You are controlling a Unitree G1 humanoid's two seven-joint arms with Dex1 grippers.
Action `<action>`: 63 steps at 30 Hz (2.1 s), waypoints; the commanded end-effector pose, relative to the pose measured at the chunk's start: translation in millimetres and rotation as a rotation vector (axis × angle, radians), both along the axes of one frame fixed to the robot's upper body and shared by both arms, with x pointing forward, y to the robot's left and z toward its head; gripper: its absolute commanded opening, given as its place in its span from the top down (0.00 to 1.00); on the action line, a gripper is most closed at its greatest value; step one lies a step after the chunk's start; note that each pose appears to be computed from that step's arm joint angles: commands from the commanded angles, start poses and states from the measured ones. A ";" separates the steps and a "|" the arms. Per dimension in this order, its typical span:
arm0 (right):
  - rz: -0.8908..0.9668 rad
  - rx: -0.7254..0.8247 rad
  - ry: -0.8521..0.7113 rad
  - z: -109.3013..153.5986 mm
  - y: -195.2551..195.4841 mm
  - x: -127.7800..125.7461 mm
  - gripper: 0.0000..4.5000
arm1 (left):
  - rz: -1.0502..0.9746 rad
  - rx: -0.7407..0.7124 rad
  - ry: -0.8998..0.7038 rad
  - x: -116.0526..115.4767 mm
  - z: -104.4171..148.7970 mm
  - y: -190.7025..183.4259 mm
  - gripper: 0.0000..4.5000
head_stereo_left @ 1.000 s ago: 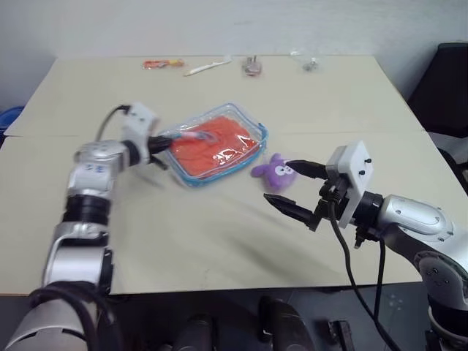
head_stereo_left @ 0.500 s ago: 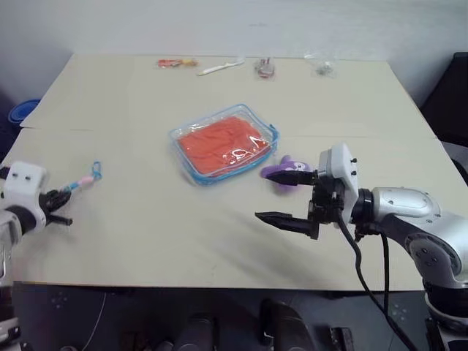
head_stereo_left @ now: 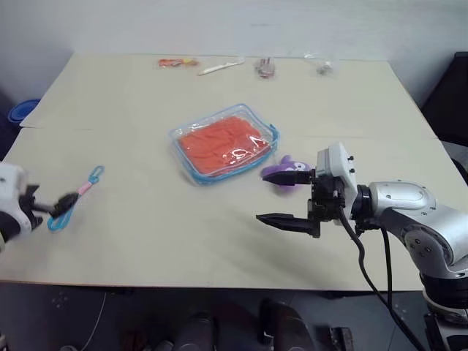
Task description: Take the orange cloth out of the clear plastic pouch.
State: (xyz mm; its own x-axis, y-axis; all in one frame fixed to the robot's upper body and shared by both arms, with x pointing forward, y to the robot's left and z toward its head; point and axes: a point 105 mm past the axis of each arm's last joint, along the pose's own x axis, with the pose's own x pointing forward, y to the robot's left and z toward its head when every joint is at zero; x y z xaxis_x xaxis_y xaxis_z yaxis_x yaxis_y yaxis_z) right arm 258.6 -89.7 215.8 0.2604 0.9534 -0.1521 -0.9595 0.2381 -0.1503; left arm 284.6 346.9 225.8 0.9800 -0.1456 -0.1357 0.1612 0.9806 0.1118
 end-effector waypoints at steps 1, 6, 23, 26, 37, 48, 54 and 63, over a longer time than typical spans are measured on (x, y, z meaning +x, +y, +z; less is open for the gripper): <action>-0.020 -0.006 -0.056 7.9 -4.1 -5.1 0.00 | -0.361 0.100 -0.083 3.7 41.6 -73.5 0.01; -0.096 -0.018 -0.068 3.4 -11.0 -8.2 0.00 | -0.758 0.396 0.033 23.6 8.6 -166.5 0.01; -0.312 -0.001 -0.076 0.4 -28.7 -28.1 0.00 | -0.802 0.824 -0.071 92.5 -47.1 -230.4 0.01; -0.327 -0.002 -0.078 0.7 -29.7 -27.1 0.00 | -0.767 0.767 -0.097 102.8 -42.9 -236.4 0.14; -0.324 -0.008 -0.075 0.6 -30.1 -25.0 0.00 | -0.752 0.716 -0.072 102.5 -47.1 -223.6 0.92; -0.221 -0.096 -0.005 -11.7 -36.0 -36.4 0.00 | -1.134 0.890 -0.127 44.5 -58.1 -194.5 1.00; -0.142 -0.187 0.081 -28.0 -50.1 -54.6 0.00 | -1.279 0.935 -0.135 25.9 -56.5 -169.0 1.00; -0.160 -0.205 0.049 -31.4 -55.8 -55.0 0.00 | -1.272 0.958 -0.155 38.4 -58.0 -175.5 1.00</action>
State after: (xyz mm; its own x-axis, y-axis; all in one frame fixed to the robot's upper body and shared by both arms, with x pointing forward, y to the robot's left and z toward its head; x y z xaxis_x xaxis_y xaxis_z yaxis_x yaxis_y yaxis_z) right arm 201.1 -146.4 175.7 0.3667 0.8479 -0.3828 -0.9294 0.3524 -0.1097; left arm 320.4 174.9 160.0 0.2842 -0.7598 -0.5847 0.7357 -0.2183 0.6412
